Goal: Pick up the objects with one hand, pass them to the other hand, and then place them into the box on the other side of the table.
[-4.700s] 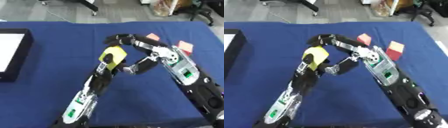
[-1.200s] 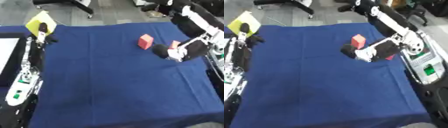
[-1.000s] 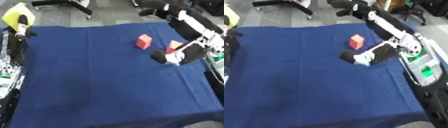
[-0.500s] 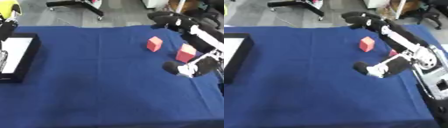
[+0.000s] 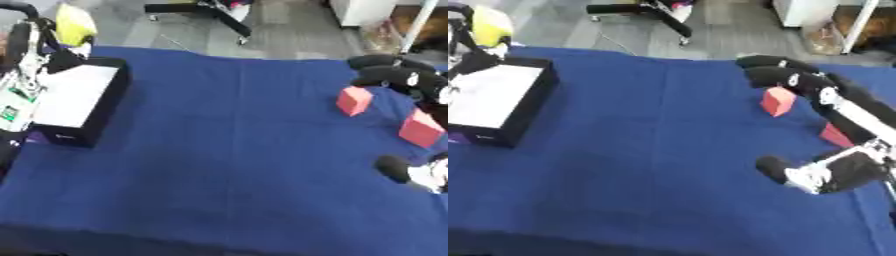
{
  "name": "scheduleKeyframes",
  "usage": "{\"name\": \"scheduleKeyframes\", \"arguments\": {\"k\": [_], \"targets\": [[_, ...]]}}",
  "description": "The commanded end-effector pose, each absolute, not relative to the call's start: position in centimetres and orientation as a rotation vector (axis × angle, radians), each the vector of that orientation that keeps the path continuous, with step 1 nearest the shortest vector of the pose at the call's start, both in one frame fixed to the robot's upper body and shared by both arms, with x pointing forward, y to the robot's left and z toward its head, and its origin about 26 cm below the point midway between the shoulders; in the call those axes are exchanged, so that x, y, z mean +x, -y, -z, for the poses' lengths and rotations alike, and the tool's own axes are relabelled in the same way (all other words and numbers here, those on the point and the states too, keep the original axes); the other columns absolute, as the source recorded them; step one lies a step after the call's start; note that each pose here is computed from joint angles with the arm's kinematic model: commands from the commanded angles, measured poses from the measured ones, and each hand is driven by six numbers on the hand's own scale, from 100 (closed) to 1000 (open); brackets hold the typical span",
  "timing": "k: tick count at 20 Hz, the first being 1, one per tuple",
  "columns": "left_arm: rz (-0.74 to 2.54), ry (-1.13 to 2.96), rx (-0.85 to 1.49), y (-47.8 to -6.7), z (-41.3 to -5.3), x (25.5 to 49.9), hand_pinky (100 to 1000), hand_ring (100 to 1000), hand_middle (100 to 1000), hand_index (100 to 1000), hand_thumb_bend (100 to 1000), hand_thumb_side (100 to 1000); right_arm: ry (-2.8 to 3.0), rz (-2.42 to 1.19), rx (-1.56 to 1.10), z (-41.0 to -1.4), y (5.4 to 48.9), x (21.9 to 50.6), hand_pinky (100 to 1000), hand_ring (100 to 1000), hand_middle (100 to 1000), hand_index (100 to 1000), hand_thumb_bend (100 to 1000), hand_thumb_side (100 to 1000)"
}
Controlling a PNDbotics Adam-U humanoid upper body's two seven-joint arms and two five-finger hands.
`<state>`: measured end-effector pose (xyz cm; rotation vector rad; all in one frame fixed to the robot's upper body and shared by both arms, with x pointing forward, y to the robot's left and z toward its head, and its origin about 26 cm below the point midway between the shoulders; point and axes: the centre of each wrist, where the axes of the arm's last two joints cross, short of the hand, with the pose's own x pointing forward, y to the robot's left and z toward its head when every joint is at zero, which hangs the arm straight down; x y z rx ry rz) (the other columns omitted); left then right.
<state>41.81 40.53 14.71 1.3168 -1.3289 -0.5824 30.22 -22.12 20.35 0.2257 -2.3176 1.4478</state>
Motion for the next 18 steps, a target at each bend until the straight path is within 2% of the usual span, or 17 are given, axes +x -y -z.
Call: {"name": "scheduleKeyframes", "arguments": {"k": [1,2,5,8,10,11,12,13,16,18], "targets": [[0.725,1.181,1.454,-42.1,-16.3,42.0,786,597,407,645,100,100,2.33,-1.471,0.218,-21.0,22.1,30.0,888,1000,968,941,351,483],[0.777,1.107,1.472,-42.3,-16.0,42.1,784,599,419,648,100,100,2.326,-1.471,0.219,-20.9,22.1,29.9,888,1000,969,941,351,483],[0.867,0.928,1.501,-43.1,-15.2,42.2,779,628,490,685,190,100,2.319,-1.474,0.222,-20.8,22.1,29.9,888,1000,969,941,348,486],[0.905,0.784,1.496,-43.8,-14.6,42.2,780,654,521,720,245,107,2.314,-1.475,0.221,-20.8,22.1,29.9,888,1000,970,940,347,488],[0.904,0.707,1.499,-44.3,-14.2,42.0,799,694,591,808,335,226,2.312,-1.476,0.221,-20.7,22.1,29.9,888,1000,970,940,346,489],[0.9,0.679,1.502,-44.5,-14.1,42.0,825,748,702,910,544,513,2.311,-1.476,0.222,-20.7,22.1,29.9,888,1000,970,939,347,489],[0.891,0.653,1.513,-44.6,-14.0,41.9,837,768,738,936,640,611,2.31,-1.476,0.222,-20.7,22.1,29.9,888,1000,970,939,346,489],[0.884,0.633,1.527,-44.7,-14.0,41.9,857,799,795,982,779,744,2.309,-1.476,0.222,-20.7,22.1,29.9,888,1000,970,939,347,490],[0.858,0.585,1.581,-45.1,-14.3,41.8,884,846,868,1000,946,841,2.306,-1.475,0.221,-20.7,22.1,29.9,888,1000,970,939,346,490],[0.839,0.559,1.62,-45.3,-14.6,41.7,889,855,883,1000,987,863,2.303,-1.475,0.221,-20.7,22.1,29.9,888,1000,971,939,346,489]]}}
